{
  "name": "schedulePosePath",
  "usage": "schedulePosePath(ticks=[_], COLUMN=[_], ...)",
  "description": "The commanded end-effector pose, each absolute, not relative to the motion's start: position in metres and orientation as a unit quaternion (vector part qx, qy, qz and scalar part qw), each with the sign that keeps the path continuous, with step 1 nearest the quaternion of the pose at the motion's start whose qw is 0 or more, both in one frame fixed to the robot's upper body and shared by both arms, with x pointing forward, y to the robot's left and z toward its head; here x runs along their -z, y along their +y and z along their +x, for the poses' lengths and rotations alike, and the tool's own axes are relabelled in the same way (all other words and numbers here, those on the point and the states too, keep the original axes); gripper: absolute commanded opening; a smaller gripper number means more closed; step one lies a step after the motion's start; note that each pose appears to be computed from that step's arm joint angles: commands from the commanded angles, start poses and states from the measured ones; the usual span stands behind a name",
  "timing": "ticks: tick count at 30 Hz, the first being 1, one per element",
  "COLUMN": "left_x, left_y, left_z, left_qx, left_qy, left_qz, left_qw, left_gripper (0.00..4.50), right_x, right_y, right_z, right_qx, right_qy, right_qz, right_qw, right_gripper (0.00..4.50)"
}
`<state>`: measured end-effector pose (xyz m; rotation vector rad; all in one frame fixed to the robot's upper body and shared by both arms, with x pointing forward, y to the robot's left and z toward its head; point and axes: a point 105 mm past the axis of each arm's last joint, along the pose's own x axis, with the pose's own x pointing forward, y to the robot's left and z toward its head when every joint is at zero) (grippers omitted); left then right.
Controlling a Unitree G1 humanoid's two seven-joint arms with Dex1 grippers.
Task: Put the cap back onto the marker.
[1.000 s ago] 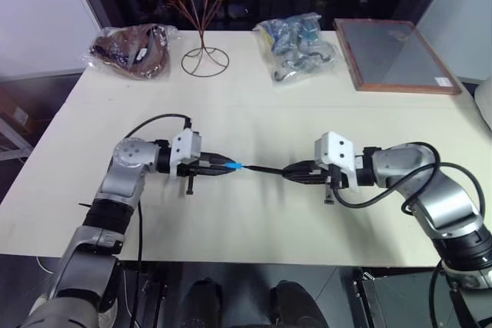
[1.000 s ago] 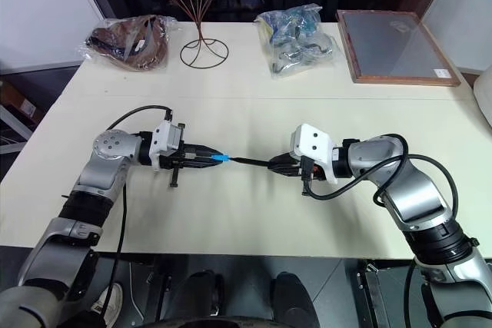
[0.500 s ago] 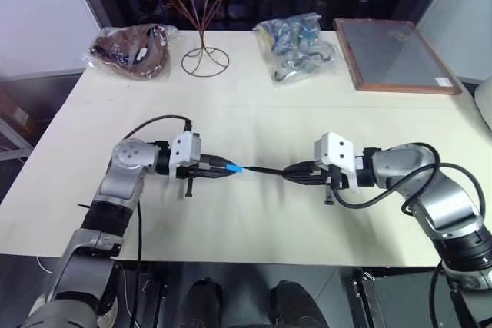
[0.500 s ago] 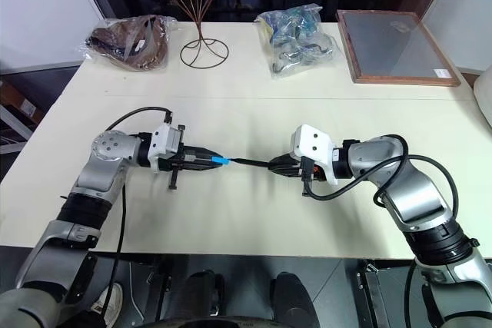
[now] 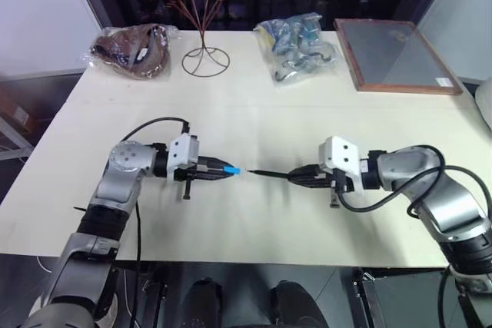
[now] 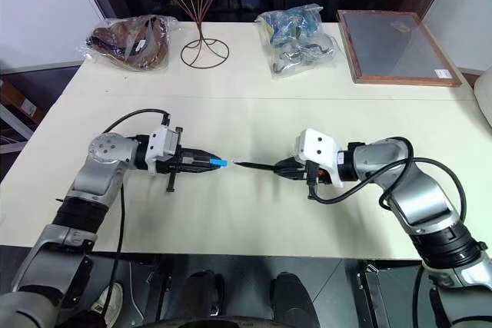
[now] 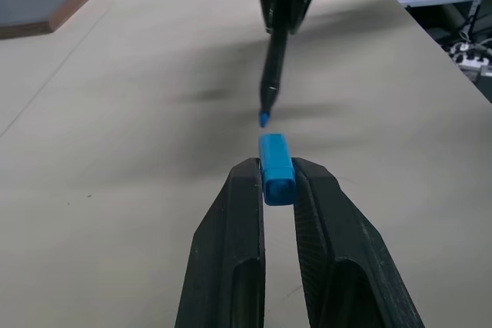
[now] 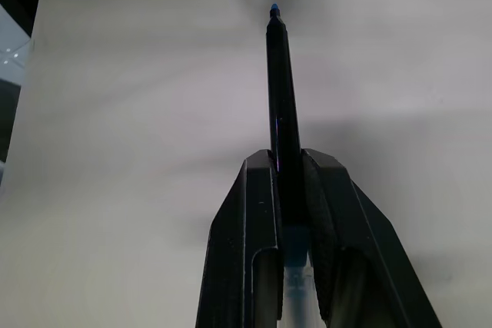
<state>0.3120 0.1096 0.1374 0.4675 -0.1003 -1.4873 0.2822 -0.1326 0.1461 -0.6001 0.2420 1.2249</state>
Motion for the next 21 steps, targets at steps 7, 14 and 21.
schedulePosePath(ticks=[7, 14, 21], left_x=[-0.151, -0.15, -0.148], left_y=[0.107, 0.105, 0.103], left_z=[0.311, 0.31, 0.309], left_qx=[0.666, 0.67, 0.674], left_qy=[-0.071, -0.07, -0.069], left_qz=[0.21, 0.211, 0.212], left_qw=[0.712, 0.708, 0.704], left_gripper=[0.61, 0.61, 0.61], right_x=[-0.159, -0.162, -0.165], right_y=[-0.128, -0.125, -0.121], right_z=[0.282, 0.281, 0.28], right_qx=[-0.564, -0.567, -0.57], right_qy=[0.083, 0.078, 0.073], right_qz=[-0.286, -0.286, -0.283], right_qw=[0.77, 0.769, 0.768], right_gripper=[0.0, 0.0, 0.0])
